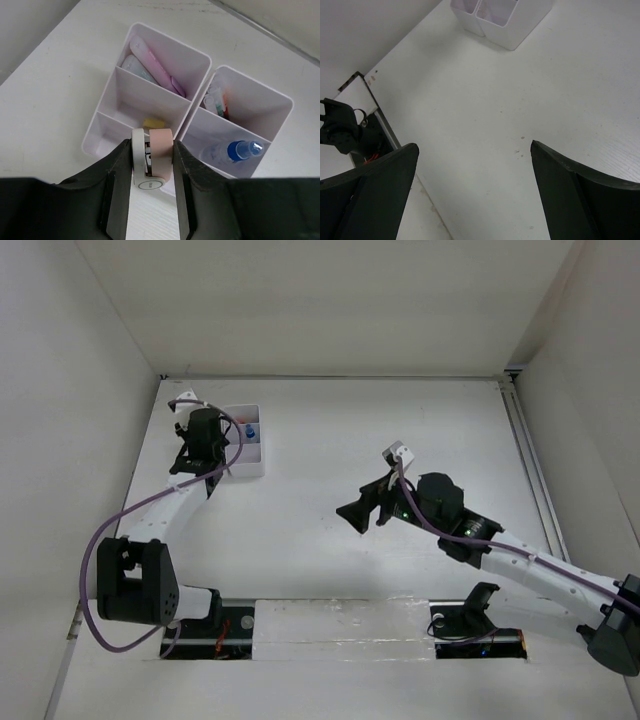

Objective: Sort the stationery into containers
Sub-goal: Place the stapler in the storage box.

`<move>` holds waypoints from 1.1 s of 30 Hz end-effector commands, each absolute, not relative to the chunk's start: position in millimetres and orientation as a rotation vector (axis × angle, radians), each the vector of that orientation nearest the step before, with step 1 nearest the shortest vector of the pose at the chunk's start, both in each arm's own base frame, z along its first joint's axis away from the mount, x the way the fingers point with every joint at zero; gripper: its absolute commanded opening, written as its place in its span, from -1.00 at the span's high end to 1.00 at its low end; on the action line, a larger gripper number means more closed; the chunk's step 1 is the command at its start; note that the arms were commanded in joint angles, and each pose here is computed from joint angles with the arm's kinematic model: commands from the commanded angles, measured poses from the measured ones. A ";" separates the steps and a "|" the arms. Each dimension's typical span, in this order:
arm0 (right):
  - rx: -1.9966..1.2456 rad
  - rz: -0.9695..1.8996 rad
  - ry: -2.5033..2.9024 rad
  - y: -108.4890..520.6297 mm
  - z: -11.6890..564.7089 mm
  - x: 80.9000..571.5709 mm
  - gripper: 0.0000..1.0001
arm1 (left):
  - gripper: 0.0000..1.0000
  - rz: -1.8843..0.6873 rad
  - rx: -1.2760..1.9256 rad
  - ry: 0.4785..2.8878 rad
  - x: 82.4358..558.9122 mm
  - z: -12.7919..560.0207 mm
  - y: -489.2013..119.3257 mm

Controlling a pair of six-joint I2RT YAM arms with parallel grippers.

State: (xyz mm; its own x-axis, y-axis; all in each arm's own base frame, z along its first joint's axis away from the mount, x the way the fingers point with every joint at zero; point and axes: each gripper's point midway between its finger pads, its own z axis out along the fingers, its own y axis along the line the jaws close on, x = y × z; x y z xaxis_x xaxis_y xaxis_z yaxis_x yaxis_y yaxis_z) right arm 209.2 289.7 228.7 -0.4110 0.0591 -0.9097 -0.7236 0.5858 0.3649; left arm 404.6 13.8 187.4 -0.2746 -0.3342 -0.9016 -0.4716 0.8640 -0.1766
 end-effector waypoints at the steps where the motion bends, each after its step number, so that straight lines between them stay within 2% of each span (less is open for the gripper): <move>1: -0.567 0.996 1.720 291.4 244.0 204.9 -1.00 | 1.00 0.117 -0.538 1.820 410.6 195.8 15.9; 7: -0.577 1.018 1.696 294.0 249.2 203.0 -1.00 | 1.00 -0.021 -0.453 1.706 422.8 214.0 15.0; 8: -0.588 1.024 1.704 294.3 244.8 200.9 -1.00 | 1.00 -0.027 -0.447 1.716 419.6 202.3 13.6; 14: -0.590 1.021 1.714 295.2 241.7 201.6 -1.00 | 1.00 -0.022 -0.405 1.690 427.0 209.5 12.2; 18: -0.587 1.024 1.703 294.1 245.2 200.7 -1.00 | 0.99 -0.030 -0.365 1.712 427.7 192.8 7.7; 20: -0.587 1.024 1.703 292.7 243.8 199.4 -1.00 | 0.92 -0.031 -0.365 1.709 426.1 188.8 7.8; 33: -0.586 1.027 1.693 291.8 246.8 198.6 -1.00 | 0.92 0.017 -0.396 1.741 419.2 165.4 15.5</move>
